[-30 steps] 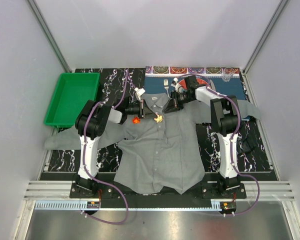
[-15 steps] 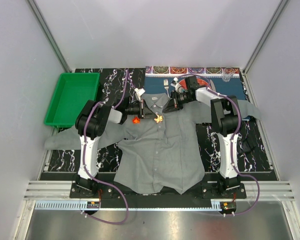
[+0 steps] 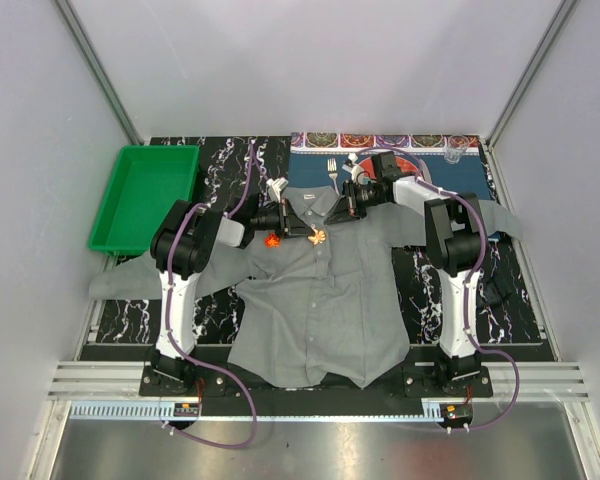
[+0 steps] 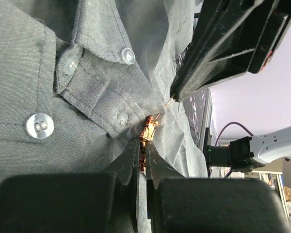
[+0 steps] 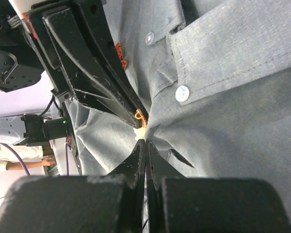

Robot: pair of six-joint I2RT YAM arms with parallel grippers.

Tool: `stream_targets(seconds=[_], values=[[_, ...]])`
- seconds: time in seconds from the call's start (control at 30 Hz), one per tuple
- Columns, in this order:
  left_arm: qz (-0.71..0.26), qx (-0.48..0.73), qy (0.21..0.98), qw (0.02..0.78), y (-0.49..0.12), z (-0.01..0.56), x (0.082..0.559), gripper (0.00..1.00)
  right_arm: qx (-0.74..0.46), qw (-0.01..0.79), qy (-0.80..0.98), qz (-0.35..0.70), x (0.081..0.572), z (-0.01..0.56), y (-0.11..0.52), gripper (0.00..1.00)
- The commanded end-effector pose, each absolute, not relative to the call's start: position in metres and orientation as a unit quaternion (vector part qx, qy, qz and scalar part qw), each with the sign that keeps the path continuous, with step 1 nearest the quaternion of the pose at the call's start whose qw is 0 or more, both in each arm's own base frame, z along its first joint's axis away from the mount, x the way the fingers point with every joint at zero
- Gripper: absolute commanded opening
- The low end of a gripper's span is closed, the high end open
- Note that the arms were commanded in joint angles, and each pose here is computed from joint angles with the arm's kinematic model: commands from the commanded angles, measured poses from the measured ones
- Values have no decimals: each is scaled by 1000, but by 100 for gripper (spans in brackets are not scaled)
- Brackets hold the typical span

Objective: Pin the brooch onto the clothing
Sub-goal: Pin the brooch to the clothes.

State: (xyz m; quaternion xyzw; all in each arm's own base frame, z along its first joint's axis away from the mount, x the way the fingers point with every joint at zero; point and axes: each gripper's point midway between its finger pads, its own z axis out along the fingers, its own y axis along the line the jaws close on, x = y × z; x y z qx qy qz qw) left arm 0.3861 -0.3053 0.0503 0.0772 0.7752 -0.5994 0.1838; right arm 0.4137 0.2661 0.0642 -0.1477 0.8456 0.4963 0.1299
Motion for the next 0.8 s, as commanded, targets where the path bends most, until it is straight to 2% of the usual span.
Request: stream_targets(seconds=[0.0, 0.17, 0.3, 0.53, 0.6, 0.77], values=[[-594, 68, 765, 240, -309, 87, 408, 4, -174, 137, 829, 513, 401, 96, 280, 0], [-601, 62, 761, 236, -310, 90, 406, 21, -180, 144, 829, 510, 400, 97, 282, 0], [-603, 62, 760, 234, -310, 90, 406, 31, -186, 148, 829, 506, 399, 96, 284, 0], [-607, 62, 757, 233, -309, 90, 403, 32, -188, 151, 833, 498, 399, 93, 284, 0], [-610, 59, 756, 231, -308, 89, 399, 40, -187, 153, 835, 494, 400, 93, 282, 0], [-617, 53, 749, 236, -304, 93, 396, 44, -183, 161, 839, 487, 401, 94, 281, 0]])
